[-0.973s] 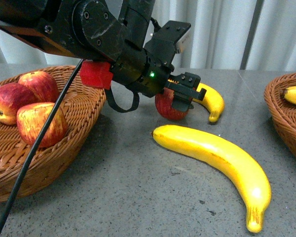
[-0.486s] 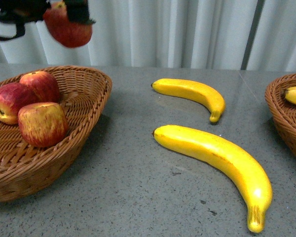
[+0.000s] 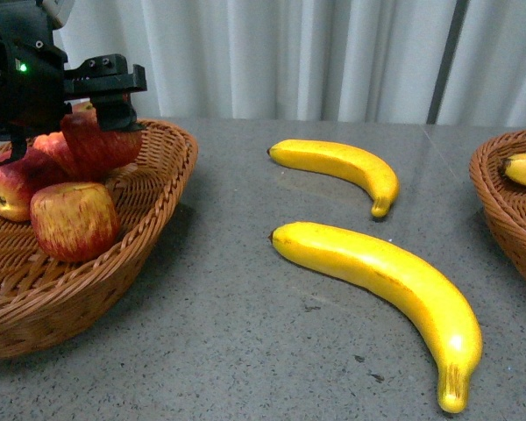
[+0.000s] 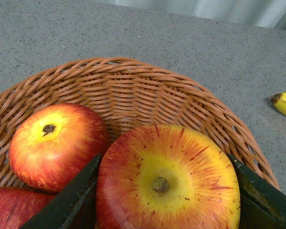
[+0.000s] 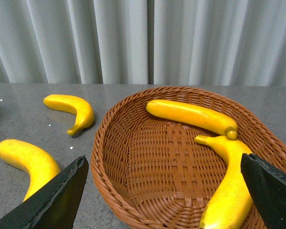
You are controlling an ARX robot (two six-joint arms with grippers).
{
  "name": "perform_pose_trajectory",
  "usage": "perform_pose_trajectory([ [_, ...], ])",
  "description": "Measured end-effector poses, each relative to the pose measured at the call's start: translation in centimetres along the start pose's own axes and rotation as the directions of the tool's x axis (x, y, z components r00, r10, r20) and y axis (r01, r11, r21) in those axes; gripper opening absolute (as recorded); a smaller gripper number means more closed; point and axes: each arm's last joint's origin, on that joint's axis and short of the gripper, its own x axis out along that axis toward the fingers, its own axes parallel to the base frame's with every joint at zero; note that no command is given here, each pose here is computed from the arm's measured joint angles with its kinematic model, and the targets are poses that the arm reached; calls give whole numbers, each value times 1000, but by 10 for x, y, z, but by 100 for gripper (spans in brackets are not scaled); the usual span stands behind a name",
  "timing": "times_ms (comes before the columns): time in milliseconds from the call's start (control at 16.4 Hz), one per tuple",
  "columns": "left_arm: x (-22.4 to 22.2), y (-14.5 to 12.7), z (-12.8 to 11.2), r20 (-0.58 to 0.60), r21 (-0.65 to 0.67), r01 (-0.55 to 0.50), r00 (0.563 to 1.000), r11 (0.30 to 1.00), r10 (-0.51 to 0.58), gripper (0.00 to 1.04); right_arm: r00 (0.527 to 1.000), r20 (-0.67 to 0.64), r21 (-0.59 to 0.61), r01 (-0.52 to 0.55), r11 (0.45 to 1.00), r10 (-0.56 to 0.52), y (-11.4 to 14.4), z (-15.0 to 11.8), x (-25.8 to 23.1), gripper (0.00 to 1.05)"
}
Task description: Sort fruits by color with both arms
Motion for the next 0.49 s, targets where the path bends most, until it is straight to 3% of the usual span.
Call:
perform_pose_trajectory([
  [122, 0, 1, 2, 11, -1, 11, 1000, 1000, -11, 93, 1000, 0, 0, 0, 1000, 0, 0, 0, 0, 98],
  [182, -2, -1, 4, 23, 2, 21, 1000, 1000, -21, 100, 1000, 0, 0, 0, 1000, 0, 0, 0, 0, 98],
  [365, -28, -14, 14, 106, 43, 62, 992, 997, -66, 98, 1000, 0, 0, 0, 1000, 0, 0, 0, 0, 98],
  [486, -70, -22, 29, 242, 106, 65, 966, 992, -90, 98, 1000, 0, 0, 0, 1000, 0, 0, 0, 0, 98],
])
